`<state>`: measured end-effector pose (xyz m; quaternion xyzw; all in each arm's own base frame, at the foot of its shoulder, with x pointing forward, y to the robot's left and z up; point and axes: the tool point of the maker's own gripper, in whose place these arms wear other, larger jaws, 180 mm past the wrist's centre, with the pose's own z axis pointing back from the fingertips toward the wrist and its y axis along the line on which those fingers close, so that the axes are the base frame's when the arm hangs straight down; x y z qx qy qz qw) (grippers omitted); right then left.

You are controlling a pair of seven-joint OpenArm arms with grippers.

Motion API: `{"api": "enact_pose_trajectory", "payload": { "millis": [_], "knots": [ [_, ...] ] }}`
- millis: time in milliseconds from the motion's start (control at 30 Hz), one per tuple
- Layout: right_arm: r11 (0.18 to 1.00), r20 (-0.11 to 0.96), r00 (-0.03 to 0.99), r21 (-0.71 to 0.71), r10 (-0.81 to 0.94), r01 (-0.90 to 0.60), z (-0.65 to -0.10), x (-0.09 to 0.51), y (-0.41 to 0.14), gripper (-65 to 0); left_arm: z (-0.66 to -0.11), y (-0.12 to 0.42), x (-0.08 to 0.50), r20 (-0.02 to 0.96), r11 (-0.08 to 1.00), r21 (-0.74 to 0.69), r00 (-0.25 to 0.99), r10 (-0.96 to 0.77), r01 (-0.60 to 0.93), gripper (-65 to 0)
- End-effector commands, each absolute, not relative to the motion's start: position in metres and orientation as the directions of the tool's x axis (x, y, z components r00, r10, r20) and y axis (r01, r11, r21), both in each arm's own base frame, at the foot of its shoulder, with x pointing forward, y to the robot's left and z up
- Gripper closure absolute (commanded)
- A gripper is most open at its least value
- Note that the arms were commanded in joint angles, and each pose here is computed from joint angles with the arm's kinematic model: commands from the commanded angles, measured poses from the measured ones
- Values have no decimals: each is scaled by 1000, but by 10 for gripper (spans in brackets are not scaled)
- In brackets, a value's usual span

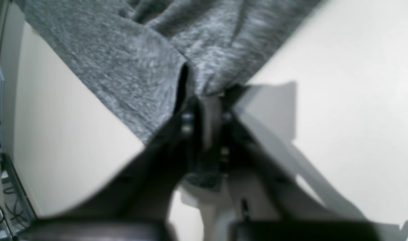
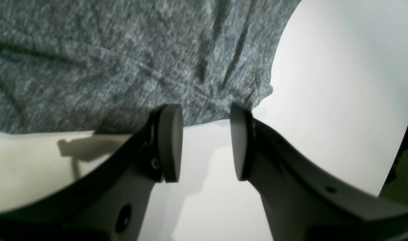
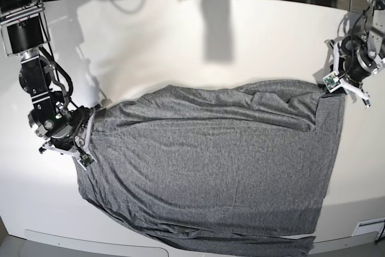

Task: Fold the T-shirt properly
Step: 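Adjust the grips on the shoulder edge with both grippers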

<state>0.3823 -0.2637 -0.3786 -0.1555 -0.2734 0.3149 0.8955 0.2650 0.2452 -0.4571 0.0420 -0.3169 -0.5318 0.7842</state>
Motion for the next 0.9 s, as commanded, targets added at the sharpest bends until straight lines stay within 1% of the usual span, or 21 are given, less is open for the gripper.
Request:
{"api": "enact_pose_trajectory", "payload": {
  "millis": [0, 67, 167, 333, 433, 533, 700, 733, 800, 833, 867],
  "knots": [
    [741, 406, 630, -479, 662, -470, -359, 393, -267, -240, -463, 259, 256, 383, 400, 387, 249, -889, 831, 0],
    [739, 390, 636, -466, 666, -487, -358, 389, -264, -240, -463, 259, 256, 381, 399, 386, 250, -890, 832, 0],
    [743, 397, 630, -402, 668, -535, -351, 380, -251, -240, -463, 260, 256, 381, 399, 387, 250, -890, 831, 0],
    [697, 307, 629, -393, 714, -599, -355, 362, -261, -240, -463, 260, 256, 381, 399, 387, 250, -890, 831, 0],
    [655, 273, 595, -330, 756, -680, -370, 343, -253, -240, -463, 259, 256, 383, 400, 388, 249, -890, 831, 0],
    [650, 274, 590, -293, 760, -701, -381, 331, -247, -240, -463, 258, 257, 386, 401, 388, 249, -888, 830, 0],
    [644, 326, 559, -293, 762, -707, -383, 335, -234, -241, -463, 258, 257, 385, 401, 388, 249, -888, 830, 0],
    [640, 333, 551, -296, 765, -709, -384, 336, -231, -250, -463, 258, 257, 385, 401, 388, 249, -889, 830, 0],
    [632, 348, 537, -284, 769, -721, -388, 336, -222, -313, -463, 258, 257, 385, 401, 388, 249, -889, 830, 0],
    [618, 340, 525, -291, 780, -730, -392, 335, -218, -339, -463, 258, 257, 385, 401, 388, 249, -889, 830, 0],
    [592, 323, 503, -311, 802, -744, -396, 335, -216, -348, -463, 258, 257, 384, 401, 388, 249, -889, 830, 0]
  ]
}}
